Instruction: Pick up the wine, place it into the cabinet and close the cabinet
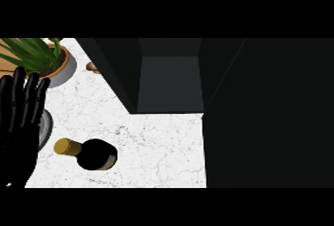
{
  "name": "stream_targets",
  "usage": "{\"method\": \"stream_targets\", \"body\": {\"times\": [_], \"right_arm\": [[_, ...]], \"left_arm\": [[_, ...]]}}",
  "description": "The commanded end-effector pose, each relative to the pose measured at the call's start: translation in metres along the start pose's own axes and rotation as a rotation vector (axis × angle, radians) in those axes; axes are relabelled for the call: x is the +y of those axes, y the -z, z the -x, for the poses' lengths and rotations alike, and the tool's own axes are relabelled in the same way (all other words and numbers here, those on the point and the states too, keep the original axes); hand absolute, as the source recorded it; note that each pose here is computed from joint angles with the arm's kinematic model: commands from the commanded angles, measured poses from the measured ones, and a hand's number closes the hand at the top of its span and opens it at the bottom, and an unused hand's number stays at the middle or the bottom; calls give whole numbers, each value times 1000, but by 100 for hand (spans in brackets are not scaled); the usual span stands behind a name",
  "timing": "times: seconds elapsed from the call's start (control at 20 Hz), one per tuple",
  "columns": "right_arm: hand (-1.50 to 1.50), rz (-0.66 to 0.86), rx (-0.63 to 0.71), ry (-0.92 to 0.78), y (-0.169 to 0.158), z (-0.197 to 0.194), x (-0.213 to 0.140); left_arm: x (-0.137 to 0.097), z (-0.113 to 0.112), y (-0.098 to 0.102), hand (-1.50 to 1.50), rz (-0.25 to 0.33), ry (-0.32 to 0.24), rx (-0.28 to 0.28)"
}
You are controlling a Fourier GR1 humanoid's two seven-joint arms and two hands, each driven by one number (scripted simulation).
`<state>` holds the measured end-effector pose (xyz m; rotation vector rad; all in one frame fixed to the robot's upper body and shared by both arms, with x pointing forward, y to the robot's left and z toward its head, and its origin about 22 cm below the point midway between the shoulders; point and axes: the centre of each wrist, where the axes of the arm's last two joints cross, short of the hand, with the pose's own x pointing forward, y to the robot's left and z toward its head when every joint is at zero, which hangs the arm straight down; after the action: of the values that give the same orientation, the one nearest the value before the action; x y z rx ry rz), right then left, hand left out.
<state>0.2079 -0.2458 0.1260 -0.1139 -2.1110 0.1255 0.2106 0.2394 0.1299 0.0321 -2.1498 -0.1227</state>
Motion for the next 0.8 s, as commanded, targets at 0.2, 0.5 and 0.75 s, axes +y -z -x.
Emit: {"method": "stream_targets", "body": {"times": [0.2,0.5,0.75], "right_arm": [[-150,-63,22,68,-30,-8,-4],[-150,-263,139,219,-43,-35,15],[-150,-292,153,227,-44,-58,0]], "left_arm": [[-33,-12,-44,-150,203,-85,41],[-60,-22,-69,-150,237,-400,262],[-85,-67,-77,-150,231,-426,251]]}}
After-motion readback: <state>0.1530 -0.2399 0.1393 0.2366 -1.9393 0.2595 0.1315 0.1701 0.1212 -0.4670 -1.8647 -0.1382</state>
